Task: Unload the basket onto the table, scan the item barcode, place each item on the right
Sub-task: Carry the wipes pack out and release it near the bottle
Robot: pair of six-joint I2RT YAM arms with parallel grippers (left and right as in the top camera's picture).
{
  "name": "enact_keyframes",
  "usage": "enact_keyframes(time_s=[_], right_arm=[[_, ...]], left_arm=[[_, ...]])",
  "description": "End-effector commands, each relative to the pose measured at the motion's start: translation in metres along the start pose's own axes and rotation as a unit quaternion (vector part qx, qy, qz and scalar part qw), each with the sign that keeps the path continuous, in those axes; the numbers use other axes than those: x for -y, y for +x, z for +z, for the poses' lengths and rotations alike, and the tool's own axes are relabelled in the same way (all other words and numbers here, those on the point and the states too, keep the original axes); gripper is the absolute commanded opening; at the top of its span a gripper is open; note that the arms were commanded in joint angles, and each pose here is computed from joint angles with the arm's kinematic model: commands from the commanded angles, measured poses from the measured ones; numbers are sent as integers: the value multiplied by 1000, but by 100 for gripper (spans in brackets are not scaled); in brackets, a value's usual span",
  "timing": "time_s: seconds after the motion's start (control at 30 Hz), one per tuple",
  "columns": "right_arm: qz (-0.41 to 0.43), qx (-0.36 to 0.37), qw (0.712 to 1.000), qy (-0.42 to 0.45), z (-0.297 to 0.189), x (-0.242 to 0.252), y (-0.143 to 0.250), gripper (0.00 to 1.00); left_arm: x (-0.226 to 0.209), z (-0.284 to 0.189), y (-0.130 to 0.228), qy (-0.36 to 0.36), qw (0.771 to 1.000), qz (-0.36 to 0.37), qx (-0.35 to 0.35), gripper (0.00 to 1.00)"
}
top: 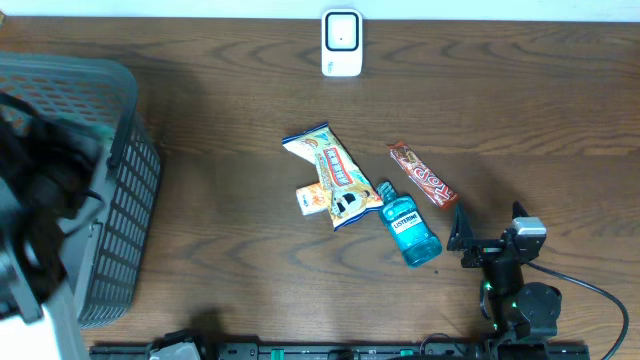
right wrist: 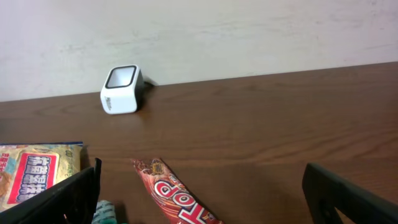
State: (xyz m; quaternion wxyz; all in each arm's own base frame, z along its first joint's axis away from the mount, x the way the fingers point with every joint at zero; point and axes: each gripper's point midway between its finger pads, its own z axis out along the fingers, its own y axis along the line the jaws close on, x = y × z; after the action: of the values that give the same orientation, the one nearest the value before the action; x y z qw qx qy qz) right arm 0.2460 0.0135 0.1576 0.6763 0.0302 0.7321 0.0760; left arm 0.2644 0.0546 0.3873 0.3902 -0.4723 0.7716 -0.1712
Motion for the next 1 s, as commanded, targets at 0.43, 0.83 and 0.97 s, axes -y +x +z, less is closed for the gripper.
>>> enact_keyframes(time_s=[0.43, 0.83, 0.97], right_arm=[[3, 0, 1000, 3, 0, 1, 1, 99], [3, 0, 1000, 3, 0, 1, 1, 99], [3, 0, 1000, 3, 0, 1, 1, 99]], left_arm=[[32, 76, 193, -49, 930, 302, -204, 7], [-16, 101, 362, -173, 825, 359, -401, 7], [-28, 111, 398, -188, 801, 373, -429, 7]])
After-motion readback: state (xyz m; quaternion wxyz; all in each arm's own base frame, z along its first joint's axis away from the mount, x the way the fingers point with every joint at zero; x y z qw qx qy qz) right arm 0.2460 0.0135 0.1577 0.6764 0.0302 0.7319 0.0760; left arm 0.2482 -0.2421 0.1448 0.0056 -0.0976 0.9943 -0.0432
